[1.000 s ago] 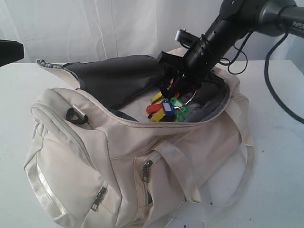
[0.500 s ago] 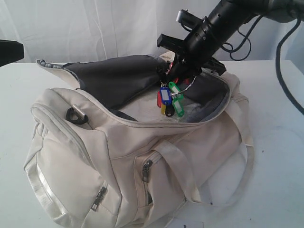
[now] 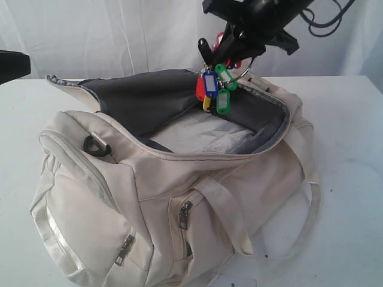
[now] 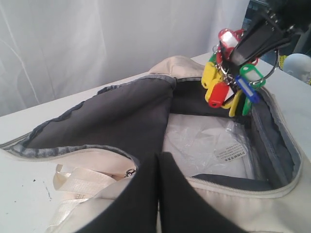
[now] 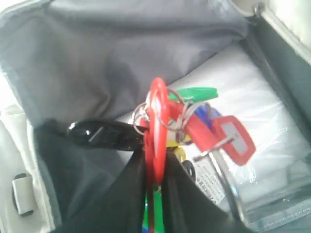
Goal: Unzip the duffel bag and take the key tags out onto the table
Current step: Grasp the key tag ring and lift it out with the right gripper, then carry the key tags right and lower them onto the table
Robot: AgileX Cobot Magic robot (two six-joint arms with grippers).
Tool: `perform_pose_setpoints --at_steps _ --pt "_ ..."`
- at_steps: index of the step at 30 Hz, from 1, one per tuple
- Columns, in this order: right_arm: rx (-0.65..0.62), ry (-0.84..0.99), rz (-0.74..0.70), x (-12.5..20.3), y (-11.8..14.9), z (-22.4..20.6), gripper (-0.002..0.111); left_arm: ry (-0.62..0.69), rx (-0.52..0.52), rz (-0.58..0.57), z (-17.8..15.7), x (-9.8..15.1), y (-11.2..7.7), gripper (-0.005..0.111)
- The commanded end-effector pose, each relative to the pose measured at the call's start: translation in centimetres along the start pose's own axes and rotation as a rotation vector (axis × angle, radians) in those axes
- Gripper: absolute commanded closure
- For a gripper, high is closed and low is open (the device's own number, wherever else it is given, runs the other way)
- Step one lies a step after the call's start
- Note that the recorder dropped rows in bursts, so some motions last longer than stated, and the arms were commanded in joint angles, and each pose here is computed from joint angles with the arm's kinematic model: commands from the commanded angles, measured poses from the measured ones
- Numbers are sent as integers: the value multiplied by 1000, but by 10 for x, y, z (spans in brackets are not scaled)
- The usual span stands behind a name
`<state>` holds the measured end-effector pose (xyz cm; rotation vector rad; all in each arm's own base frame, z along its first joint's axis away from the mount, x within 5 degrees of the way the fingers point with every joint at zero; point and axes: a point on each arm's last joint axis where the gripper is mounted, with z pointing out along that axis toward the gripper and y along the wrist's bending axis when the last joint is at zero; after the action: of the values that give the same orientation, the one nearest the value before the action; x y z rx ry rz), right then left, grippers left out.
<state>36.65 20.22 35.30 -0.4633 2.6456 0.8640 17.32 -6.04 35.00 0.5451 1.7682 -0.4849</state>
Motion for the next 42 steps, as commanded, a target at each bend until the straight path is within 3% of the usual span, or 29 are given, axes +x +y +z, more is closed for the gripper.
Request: perform_pose_setpoints --at_steps 1,8,18,26,33,42 --pt "-20 -92 -64 5 20 -42 108 -6 17 -23 0 1 -2 107" --pt "-24 -134 -93 30 36 -79 108 -6 17 -23 0 1 -2 107" --pt "-20 -169 -133 95 51 -127 108 -5 21 -23 0 1 -2 107" --pt "109 -229 -150 157 47 -162 108 8 62 -23 0 2 -6 107" --pt "213 -229 -122 211 30 -167 108 9 66 -22 0 2 -6 107" --pt "436 -66 -83 243 -28 -110 108 13 96 -29 0 2 -9 107"
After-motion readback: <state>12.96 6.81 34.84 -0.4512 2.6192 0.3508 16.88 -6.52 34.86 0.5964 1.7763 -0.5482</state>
